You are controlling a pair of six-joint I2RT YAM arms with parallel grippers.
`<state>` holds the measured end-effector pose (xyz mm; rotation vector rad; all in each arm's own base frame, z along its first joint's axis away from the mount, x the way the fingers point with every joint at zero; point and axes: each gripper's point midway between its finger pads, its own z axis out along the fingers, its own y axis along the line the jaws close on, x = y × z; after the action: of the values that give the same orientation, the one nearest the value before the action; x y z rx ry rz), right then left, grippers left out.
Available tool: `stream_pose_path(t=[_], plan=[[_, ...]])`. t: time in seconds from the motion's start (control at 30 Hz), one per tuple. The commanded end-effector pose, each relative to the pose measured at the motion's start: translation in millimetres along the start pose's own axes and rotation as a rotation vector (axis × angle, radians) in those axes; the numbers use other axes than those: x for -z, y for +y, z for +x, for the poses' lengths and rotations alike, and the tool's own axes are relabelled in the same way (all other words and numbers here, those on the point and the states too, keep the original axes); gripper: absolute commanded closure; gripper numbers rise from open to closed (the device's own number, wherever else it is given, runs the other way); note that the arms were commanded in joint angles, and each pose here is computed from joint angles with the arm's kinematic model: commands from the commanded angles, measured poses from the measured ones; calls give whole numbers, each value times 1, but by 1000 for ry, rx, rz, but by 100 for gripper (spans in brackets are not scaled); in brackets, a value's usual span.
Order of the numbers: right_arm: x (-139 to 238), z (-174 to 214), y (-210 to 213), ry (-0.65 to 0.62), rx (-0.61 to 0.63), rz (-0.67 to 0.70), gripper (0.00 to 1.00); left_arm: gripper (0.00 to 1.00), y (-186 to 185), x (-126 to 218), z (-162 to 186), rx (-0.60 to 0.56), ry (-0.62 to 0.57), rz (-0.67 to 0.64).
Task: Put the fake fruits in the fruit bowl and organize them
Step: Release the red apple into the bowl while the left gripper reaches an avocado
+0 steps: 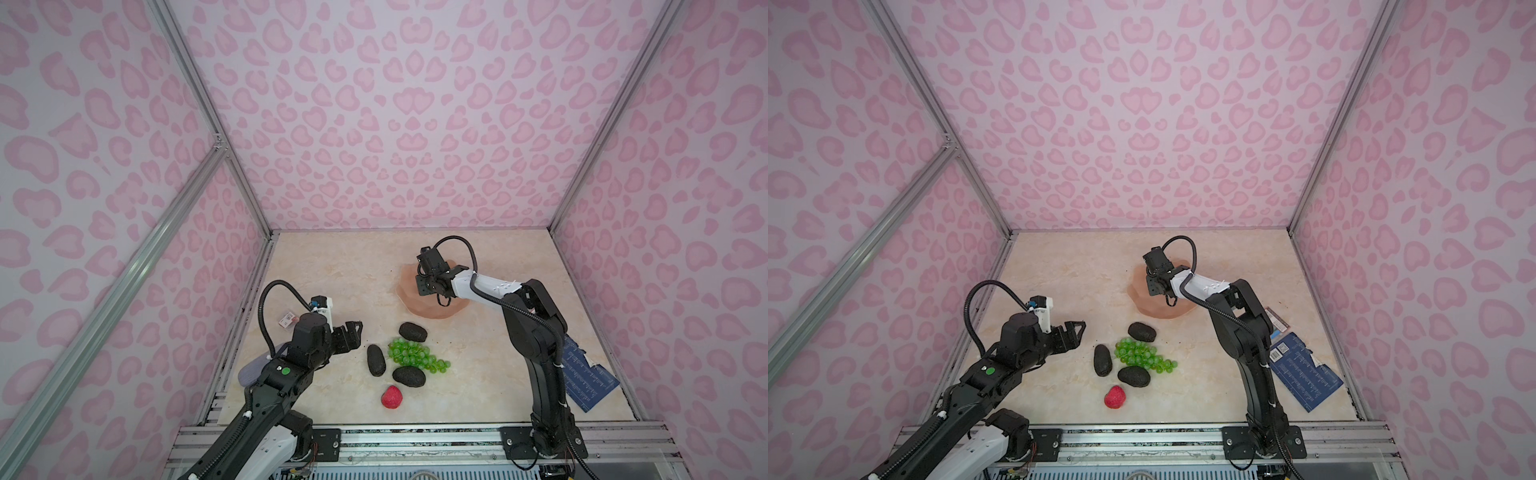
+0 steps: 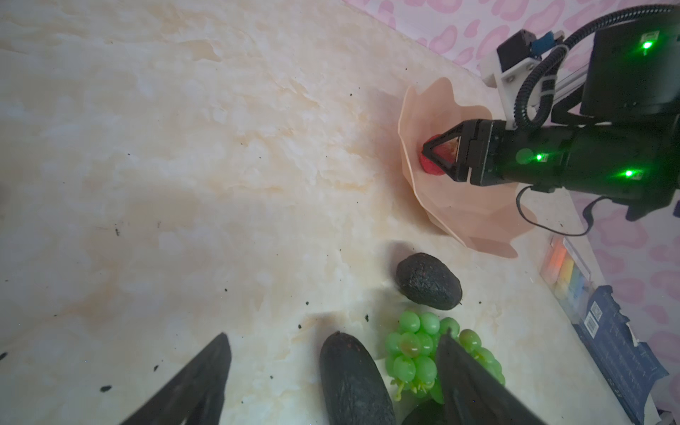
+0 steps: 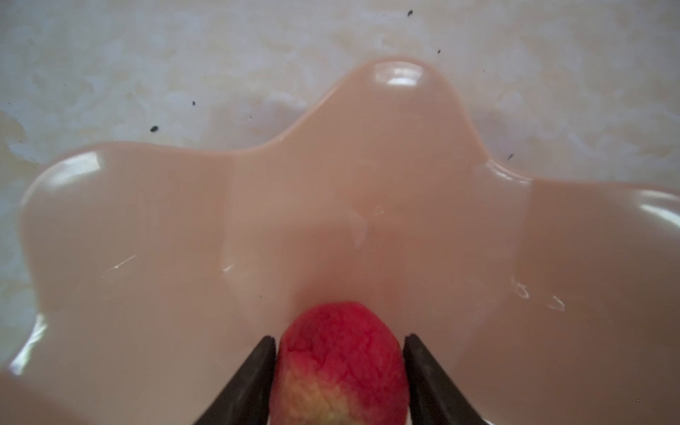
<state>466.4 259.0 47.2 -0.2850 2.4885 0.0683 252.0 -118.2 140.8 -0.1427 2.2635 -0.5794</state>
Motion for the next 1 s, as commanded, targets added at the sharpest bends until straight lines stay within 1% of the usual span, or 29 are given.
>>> stream_pose_path(t=[0.0,0.1,0.17,0.27,0.4,0.47,0.63,0.8,0.87,0.97], plan=[[12,-7,4,-20,-14,-30,34,12,-3,-6,3,7,7,-3],[36,-17,-3,-75,-39,-38,25,13,-9,-11,12,-1,39,7],[58,-29,-8,-131,-66,-48,18,14,-14,-15,21,-11,66,13],[91,-40,-16,-213,-101,-61,12,15,-20,-19,37,-31,113,20],[127,-42,-28,-283,-145,-72,11,17,-20,-24,60,-41,173,7],[138,-38,-32,-295,-156,-73,11,19,-18,-27,67,-45,193,-8],[155,-25,-42,-307,-181,-67,11,21,-21,-35,78,-76,245,-26],[164,-14,-50,-307,-195,-59,11,24,-20,-47,97,-101,329,-52],[166,-12,-53,-312,-201,-56,11,29,-17,-50,103,-105,357,-72],[169,-11,-57,-317,-211,-54,11,41,-18,-54,104,-107,373,-85]])
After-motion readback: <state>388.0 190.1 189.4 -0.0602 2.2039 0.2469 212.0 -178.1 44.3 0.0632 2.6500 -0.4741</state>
